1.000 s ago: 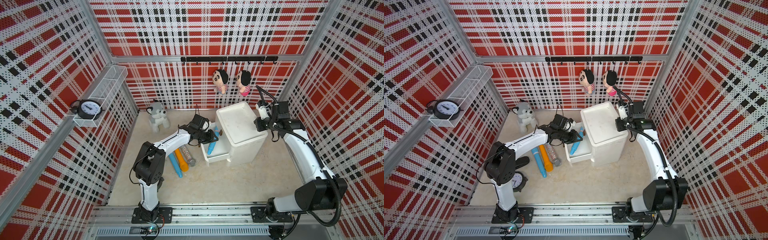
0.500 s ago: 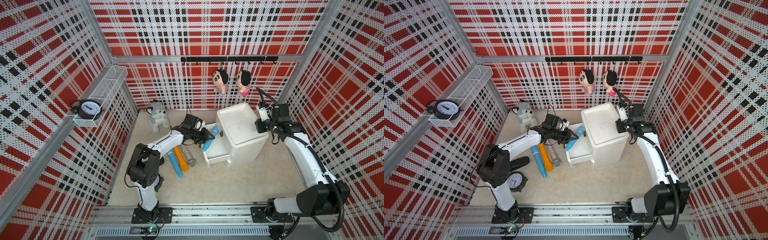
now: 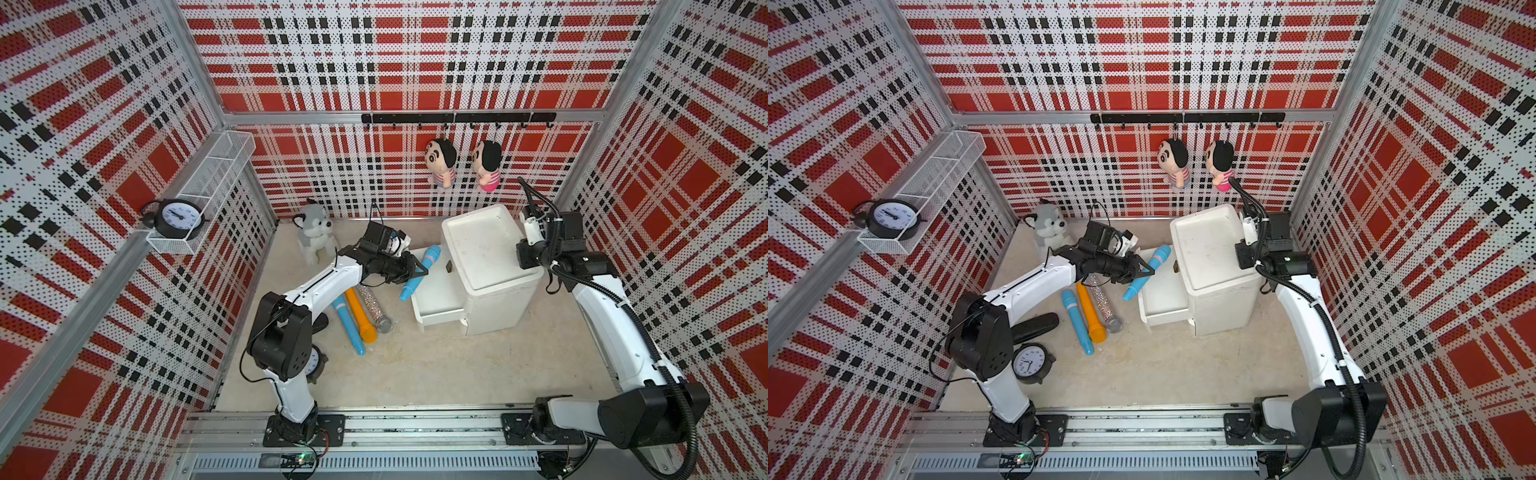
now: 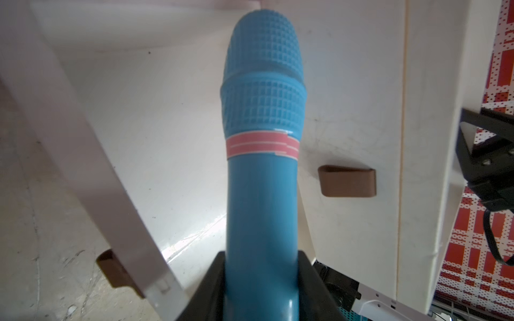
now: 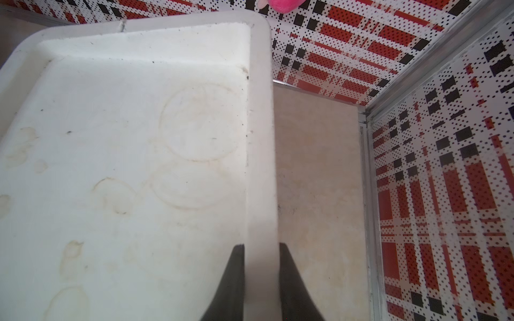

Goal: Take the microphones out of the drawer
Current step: Pick up the microphone from the drawer, then move the microphone to the center of the board.

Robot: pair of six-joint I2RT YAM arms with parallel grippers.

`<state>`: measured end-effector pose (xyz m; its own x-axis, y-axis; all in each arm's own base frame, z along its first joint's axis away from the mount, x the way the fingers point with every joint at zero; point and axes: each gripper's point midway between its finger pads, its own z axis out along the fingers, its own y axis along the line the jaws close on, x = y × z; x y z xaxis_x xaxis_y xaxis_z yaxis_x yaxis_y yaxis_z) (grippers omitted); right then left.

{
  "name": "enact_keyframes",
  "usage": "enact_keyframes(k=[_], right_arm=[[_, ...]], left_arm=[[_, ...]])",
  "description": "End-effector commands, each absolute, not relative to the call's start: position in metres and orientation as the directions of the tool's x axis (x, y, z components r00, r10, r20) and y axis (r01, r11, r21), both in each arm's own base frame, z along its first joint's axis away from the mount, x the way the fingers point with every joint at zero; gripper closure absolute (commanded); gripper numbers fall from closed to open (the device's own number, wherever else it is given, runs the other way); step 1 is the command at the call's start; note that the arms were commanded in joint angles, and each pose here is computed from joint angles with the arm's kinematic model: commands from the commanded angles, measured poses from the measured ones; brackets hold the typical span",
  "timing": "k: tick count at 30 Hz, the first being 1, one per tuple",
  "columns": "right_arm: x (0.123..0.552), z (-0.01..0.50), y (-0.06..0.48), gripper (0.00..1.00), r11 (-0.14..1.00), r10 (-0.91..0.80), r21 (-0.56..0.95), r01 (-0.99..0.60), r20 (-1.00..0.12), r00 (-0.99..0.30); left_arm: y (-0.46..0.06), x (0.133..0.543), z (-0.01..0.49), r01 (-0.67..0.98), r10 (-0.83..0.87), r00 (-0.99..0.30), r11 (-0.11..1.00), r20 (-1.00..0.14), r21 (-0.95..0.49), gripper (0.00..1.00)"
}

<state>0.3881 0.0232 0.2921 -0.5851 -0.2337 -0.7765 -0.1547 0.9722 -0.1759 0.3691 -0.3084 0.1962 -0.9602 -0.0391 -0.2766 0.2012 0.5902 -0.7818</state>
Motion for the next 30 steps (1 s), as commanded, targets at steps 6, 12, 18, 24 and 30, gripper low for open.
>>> enact_keyframes(k=[6,12,18,24,30], right_arm=[[0.413,0.346,-0.005,1.0,0.957,-0.264,-0.289,-0.01,-0.861,-0.435],[0.415,0.336,-0.002,1.0,0.961,-0.262,-0.273,-0.042,-0.85,-0.457],[0.415,0.333,0.004,1.0,0.965,-0.257,-0.253,-0.071,-0.851,-0.457],[0.413,0.331,0.007,1.0,0.968,-0.246,-0.237,-0.078,-0.859,-0.448],[0.411,0.334,0.008,1.0,0.969,-0.244,-0.232,-0.08,-0.867,-0.434]], left_arm=[[-0.271,0.409,0.259,0.244,-0.198,-0.858,0.656,-0.474,-0.714,1.0],[-0.236,0.437,0.254,0.125,-0.339,-0.779,0.741,-0.528,-0.66,1.0],[-0.216,0.446,0.226,-0.007,-0.408,-0.739,0.801,-0.537,-0.599,1.0],[-0.214,0.442,0.188,-0.089,-0.459,-0.72,0.806,-0.521,-0.586,1.0],[-0.227,0.437,0.155,-0.118,-0.467,-0.716,0.814,-0.519,-0.569,1.0]])
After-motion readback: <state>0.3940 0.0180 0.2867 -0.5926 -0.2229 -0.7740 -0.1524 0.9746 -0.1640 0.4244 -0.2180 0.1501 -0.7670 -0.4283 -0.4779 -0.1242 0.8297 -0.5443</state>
